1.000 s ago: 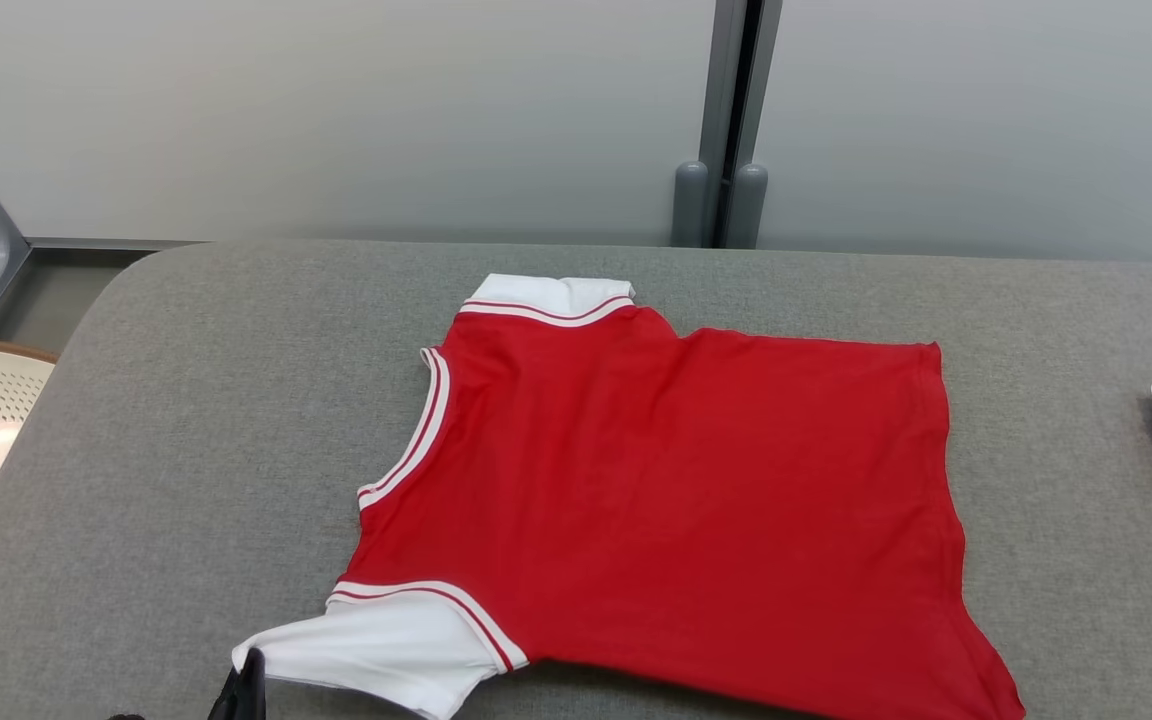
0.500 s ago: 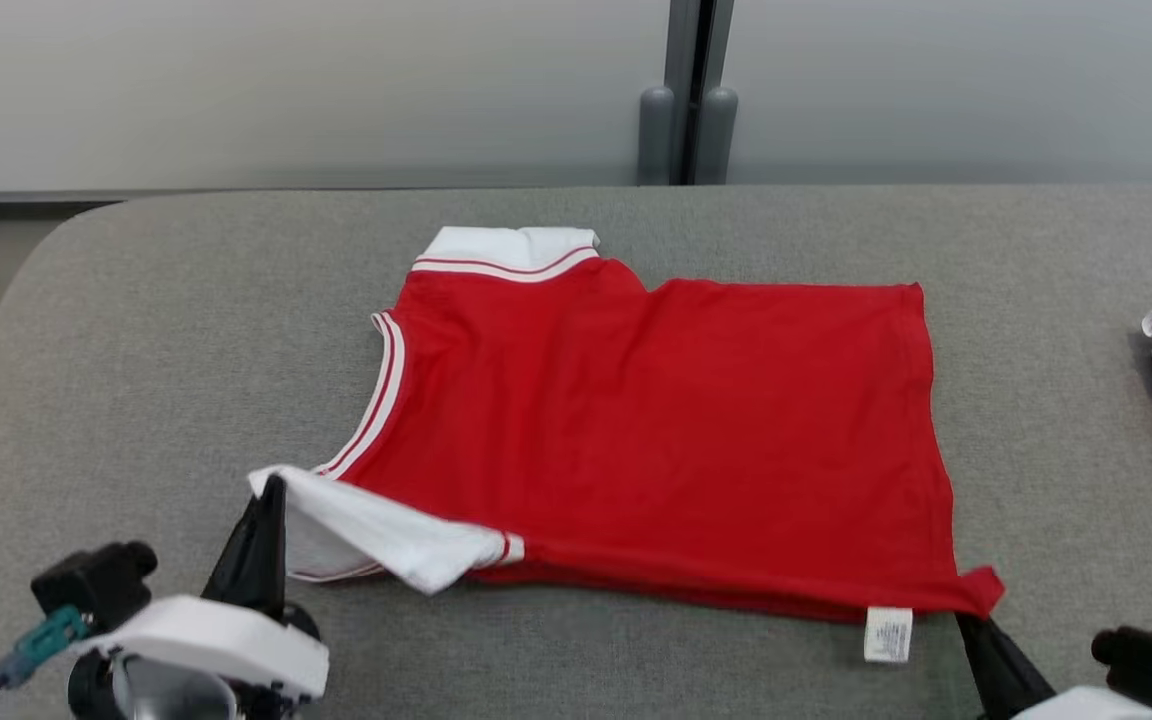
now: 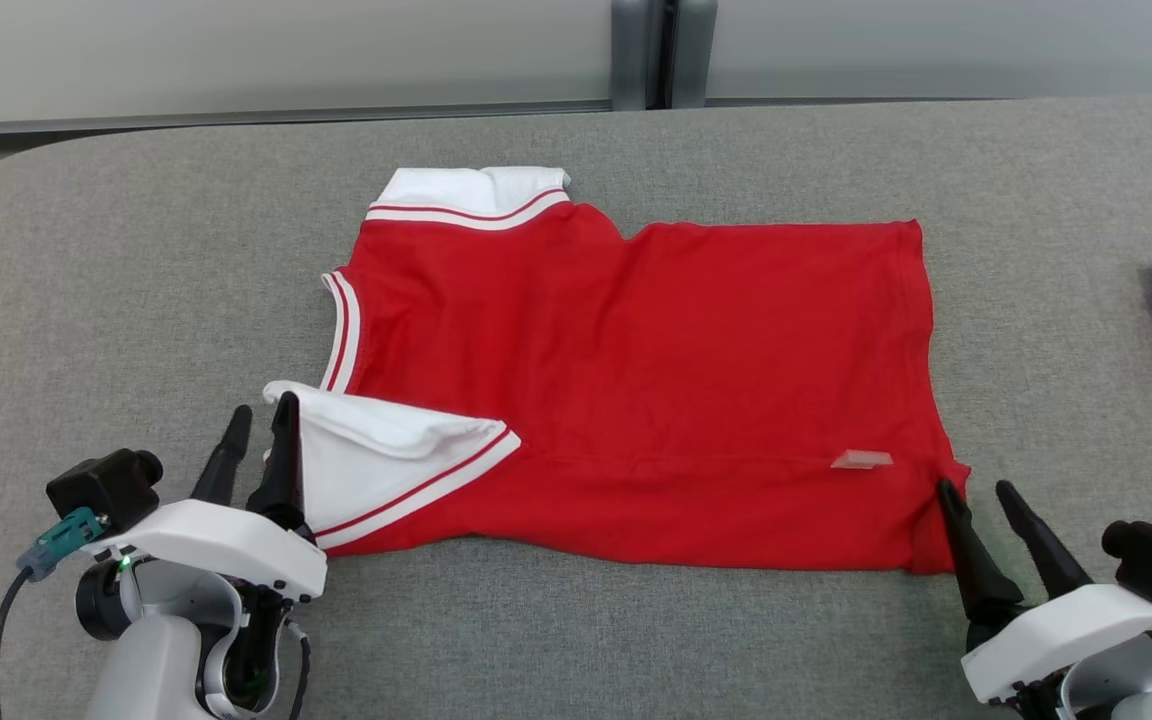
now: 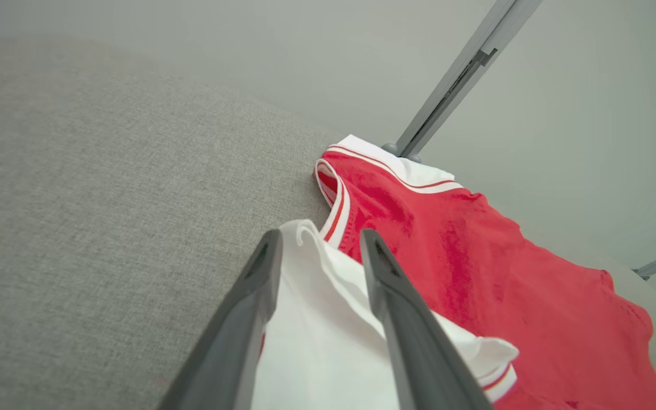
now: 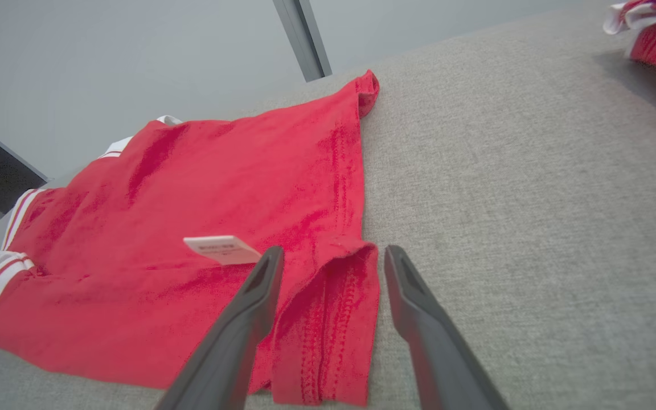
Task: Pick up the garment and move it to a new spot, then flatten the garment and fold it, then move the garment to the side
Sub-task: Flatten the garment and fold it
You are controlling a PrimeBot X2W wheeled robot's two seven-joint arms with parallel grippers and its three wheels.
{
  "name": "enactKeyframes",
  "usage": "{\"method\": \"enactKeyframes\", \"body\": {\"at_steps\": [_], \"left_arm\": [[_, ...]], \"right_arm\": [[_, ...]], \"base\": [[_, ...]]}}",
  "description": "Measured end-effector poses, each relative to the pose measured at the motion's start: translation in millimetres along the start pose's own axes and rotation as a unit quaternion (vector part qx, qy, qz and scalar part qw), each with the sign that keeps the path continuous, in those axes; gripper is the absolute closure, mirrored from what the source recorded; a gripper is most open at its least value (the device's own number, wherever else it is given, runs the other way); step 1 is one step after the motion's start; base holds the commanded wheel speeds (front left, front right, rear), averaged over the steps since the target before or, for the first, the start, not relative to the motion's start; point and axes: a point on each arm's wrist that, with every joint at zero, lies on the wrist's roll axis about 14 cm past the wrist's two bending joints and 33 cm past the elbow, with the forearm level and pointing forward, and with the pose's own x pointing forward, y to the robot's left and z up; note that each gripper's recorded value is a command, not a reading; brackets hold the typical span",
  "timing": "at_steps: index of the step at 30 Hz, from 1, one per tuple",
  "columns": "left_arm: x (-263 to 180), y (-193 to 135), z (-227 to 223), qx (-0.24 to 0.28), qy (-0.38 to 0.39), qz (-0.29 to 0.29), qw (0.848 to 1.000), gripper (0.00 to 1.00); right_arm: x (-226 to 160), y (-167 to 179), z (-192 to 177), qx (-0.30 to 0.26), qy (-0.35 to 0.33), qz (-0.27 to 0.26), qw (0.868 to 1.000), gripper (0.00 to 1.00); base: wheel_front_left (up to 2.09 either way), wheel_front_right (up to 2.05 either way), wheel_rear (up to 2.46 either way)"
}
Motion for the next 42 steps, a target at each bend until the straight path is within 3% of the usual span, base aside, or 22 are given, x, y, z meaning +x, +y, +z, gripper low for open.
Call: {"method": "enactKeyframes", "body": {"at_steps": [5,10,18,27,42], "left_arm": [[1.6,-0.4,18.2,0.071,-0.068,0.004,0.995,0.0],[-6.9,-16.8,40.2,0.122,-0.137,-0.007,0.983,0.0],[-45.7,-39.8,69.1,0.158,-0.207,-0.026,0.965,0.0],[-72.2,-32.1,38.8,0.182,-0.16,-0.033,0.97,0.0],[-73.2,-28.8,29.4,0.18,-0.131,-0.031,0.975,0.0]], "right_arm": [[4.8,0.0,24.8,-0.022,-0.052,0.007,0.998,0.0],[-0.3,1.8,67.4,-0.076,-0.133,0.01,0.988,0.0],[-26.0,14.3,85.5,-0.129,-0.172,0.011,0.976,0.0],[-53.0,20.4,70.1,-0.127,-0.16,0.001,0.979,0.0],[-57.5,19.5,67.1,-0.113,-0.157,-0.005,0.981,0.0]], "base": [[0.0,0.0,0.0],[0.0,0.0,0.0],[0.0,0.0,0.0],[0.0,0.0,0.0],[0.0,0.0,0.0]]}}
